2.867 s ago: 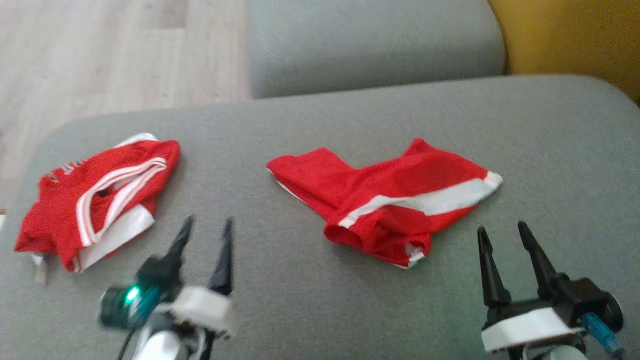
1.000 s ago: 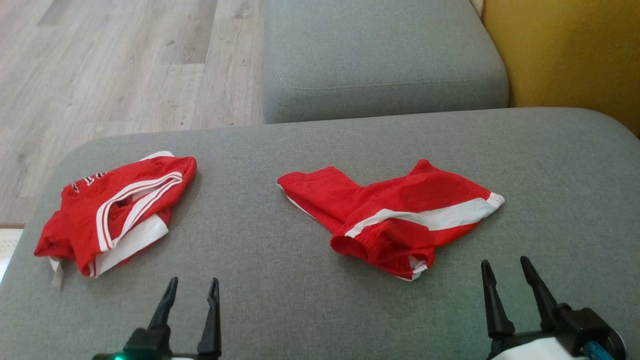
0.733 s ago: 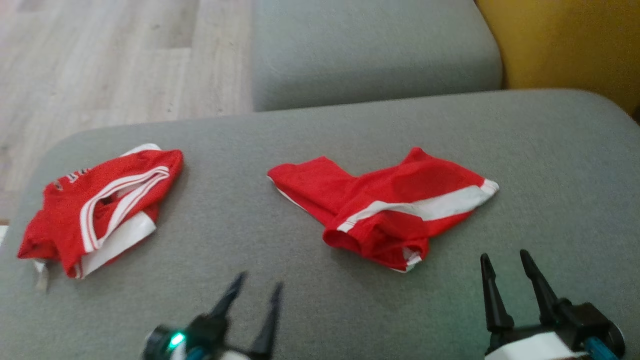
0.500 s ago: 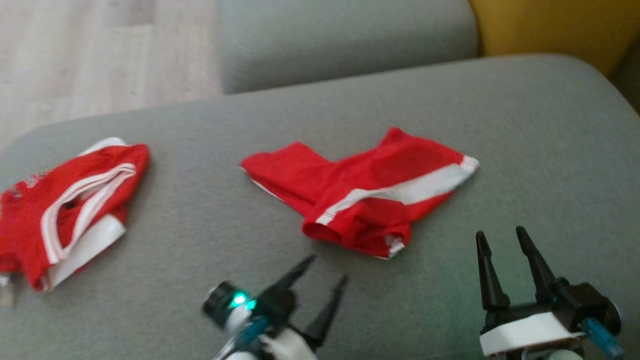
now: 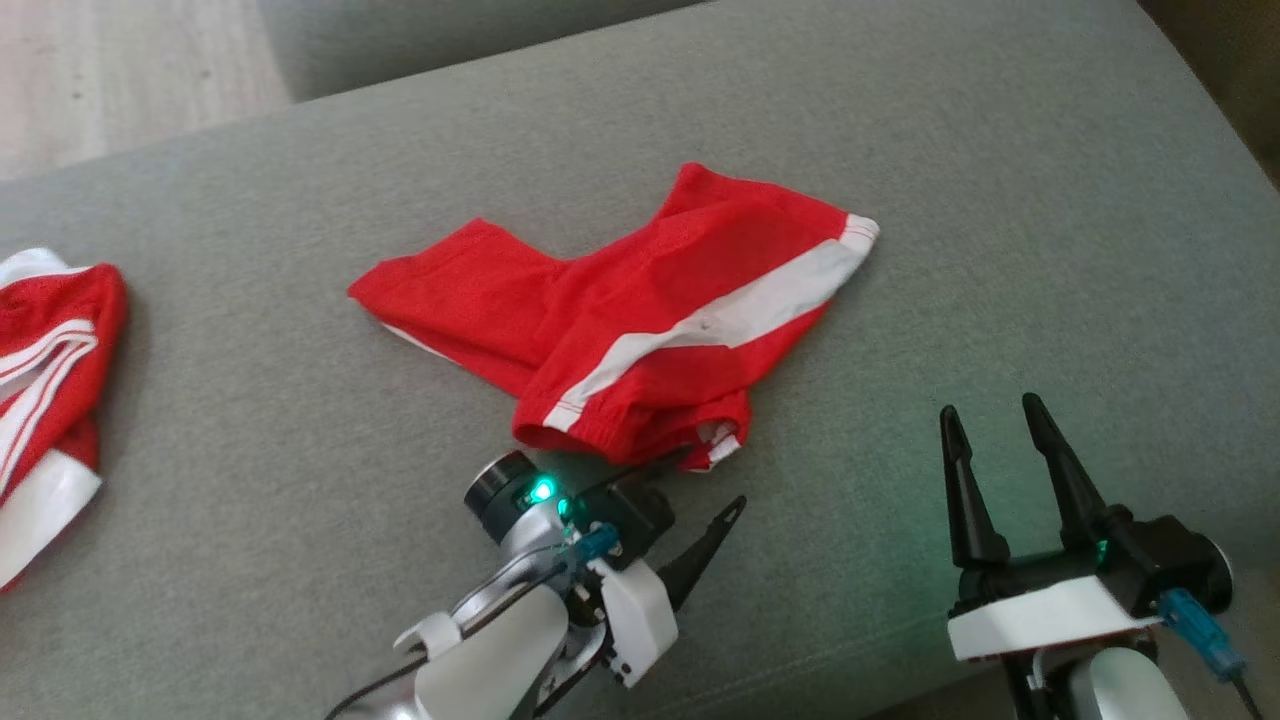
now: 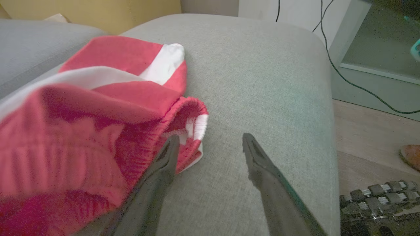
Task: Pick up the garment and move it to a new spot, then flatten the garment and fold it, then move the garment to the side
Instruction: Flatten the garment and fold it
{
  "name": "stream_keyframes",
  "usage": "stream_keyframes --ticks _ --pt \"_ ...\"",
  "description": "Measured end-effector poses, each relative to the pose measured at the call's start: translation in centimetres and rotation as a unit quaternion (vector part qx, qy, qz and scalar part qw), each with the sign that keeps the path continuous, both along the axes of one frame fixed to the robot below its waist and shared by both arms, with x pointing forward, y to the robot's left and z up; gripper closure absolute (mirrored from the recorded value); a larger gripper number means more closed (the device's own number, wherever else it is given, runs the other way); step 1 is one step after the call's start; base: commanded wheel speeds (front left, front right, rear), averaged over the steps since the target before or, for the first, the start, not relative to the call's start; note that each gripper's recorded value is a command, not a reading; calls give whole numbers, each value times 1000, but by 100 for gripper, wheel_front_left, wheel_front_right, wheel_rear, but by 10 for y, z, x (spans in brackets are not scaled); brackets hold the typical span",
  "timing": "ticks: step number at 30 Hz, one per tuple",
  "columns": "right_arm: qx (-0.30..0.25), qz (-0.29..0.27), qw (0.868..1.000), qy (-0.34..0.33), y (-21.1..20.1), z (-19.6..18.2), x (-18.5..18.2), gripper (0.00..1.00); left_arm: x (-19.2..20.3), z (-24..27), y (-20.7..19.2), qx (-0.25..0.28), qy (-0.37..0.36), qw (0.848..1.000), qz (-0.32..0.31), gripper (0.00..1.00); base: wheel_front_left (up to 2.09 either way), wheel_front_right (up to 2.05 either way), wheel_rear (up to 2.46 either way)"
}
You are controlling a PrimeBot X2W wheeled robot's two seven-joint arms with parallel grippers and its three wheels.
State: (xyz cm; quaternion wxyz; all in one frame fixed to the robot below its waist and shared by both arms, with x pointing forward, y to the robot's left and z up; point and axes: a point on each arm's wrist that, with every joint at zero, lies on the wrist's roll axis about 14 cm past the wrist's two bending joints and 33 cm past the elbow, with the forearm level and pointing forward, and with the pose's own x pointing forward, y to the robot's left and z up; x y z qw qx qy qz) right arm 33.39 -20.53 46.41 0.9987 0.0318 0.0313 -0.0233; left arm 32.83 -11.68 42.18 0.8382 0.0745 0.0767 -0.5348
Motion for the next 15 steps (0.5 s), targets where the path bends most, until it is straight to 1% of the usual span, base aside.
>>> stream_keyframes --ticks 5,15 --pt "-2 -10 1000 3 -6 -1 -3 0 0 -8 -9 18 0 1000 -23 0 0 0 0" --pt "-5 -16 1000 1 -9 1 -4 0 9 -16 -14 36 2 999 -18 0 0 0 0"
